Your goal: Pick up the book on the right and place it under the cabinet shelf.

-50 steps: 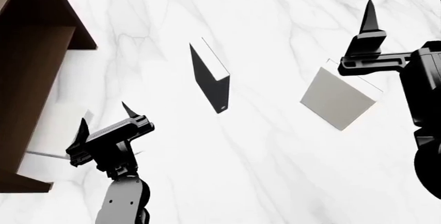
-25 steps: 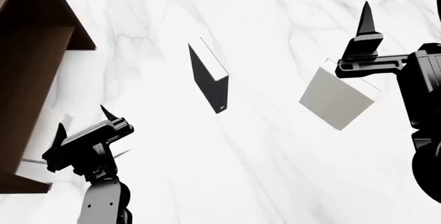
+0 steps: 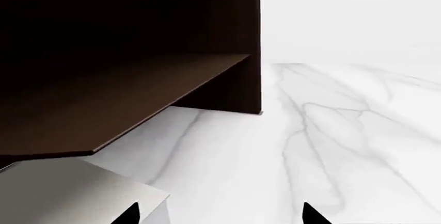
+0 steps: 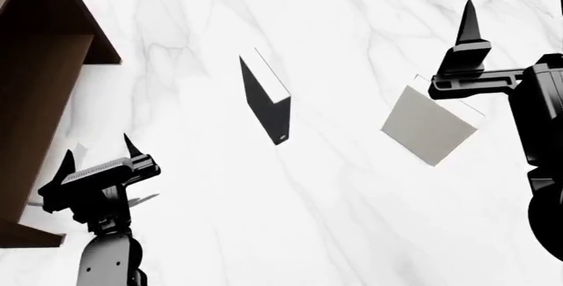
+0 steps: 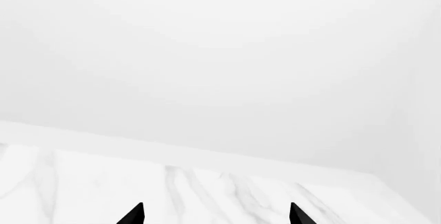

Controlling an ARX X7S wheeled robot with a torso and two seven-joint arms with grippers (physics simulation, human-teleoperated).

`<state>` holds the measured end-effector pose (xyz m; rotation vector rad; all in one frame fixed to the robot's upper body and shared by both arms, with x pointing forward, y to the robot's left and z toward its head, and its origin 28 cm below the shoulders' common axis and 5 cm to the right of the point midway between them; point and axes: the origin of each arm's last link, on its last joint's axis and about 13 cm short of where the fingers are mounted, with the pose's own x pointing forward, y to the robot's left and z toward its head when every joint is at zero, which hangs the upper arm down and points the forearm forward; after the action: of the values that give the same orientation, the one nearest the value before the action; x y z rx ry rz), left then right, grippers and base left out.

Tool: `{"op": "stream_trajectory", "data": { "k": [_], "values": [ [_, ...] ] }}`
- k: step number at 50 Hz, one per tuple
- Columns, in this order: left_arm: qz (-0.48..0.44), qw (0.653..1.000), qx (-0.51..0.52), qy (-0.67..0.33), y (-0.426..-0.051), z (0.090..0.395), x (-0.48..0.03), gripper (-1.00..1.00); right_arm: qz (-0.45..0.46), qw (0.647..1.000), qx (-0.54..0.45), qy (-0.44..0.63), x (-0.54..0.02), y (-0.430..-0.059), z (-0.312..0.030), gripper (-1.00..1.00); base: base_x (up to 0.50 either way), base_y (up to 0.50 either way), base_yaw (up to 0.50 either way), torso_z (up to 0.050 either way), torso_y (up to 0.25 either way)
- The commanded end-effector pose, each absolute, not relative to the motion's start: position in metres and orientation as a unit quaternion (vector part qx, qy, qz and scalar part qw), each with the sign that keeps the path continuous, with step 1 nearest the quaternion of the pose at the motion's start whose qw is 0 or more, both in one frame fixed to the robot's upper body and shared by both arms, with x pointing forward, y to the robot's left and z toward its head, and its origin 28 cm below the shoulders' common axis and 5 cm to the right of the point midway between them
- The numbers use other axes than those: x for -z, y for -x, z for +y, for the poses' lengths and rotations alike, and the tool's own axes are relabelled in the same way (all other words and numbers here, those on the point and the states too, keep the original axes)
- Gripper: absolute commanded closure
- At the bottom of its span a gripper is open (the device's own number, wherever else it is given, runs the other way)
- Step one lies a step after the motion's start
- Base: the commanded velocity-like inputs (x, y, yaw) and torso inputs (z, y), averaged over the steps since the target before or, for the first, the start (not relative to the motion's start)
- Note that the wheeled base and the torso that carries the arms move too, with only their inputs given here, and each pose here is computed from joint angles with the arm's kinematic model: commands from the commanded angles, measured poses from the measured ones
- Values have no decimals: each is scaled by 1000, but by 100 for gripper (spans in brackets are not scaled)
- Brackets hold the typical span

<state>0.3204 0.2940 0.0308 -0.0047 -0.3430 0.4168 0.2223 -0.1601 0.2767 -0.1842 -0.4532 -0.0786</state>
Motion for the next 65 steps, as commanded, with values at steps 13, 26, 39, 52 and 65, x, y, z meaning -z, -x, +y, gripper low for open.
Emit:
{"op": "stream_trajectory", "data": {
  "k": [13,26,39,52,65],
  "values": [
    [86,906,-413,26,-250,330,57,-100,-227,969,38,92,-279,-220,-159,-100,0,0,0,-2,-7],
    [79,963,-249,73,-267,302,48,-100,-226,969,35,92,-279,-222,-158,-100,0,0,0,-2,-9],
    [78,974,-190,95,-272,287,37,-100,-225,970,33,92,-279,-222,-158,-100,0,0,0,-2,-8],
    [58,980,-160,104,-269,282,30,-100,-223,970,29,89,-277,-222,-157,-100,0,0,0,-2,-8],
    [38,987,-108,114,-266,265,15,-100,-221,971,27,88,-276,-221,-156,-100,0,0,0,-2,-8]
  ]
}}
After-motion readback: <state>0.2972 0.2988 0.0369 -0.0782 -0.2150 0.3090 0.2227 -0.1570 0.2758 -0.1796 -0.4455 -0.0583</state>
